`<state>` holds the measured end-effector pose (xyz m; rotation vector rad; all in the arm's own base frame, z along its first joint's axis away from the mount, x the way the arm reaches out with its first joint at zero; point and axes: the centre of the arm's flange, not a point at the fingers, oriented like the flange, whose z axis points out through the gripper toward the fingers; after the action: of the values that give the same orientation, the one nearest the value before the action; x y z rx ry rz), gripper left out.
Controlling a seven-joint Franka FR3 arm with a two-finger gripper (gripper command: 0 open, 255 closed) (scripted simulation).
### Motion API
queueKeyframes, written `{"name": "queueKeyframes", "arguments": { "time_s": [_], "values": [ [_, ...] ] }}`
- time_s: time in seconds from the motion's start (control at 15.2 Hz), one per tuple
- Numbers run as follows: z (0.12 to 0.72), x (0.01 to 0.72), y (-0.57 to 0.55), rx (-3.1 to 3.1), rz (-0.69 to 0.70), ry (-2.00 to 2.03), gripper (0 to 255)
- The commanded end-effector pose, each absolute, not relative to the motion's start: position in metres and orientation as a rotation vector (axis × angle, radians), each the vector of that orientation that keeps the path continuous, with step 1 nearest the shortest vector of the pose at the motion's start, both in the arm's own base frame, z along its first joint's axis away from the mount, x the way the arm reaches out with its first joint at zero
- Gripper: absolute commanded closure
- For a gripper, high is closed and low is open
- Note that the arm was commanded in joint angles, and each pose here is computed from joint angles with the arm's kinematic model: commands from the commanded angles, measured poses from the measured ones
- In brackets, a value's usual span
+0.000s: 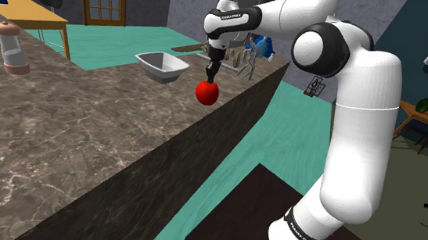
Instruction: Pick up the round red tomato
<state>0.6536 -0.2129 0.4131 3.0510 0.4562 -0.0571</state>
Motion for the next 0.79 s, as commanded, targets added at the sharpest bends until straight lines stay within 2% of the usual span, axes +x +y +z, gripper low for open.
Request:
{"name": "queueKeyframes", "arguments": {
  "time_s": [0.0,0.73],
  "values": [
    [0.418,0.654,-0.213,3.051,-0.058,0.456,255],
    [0.476,0.654,-0.213,3.051,-0.058,0.456,255]
  ]
}}
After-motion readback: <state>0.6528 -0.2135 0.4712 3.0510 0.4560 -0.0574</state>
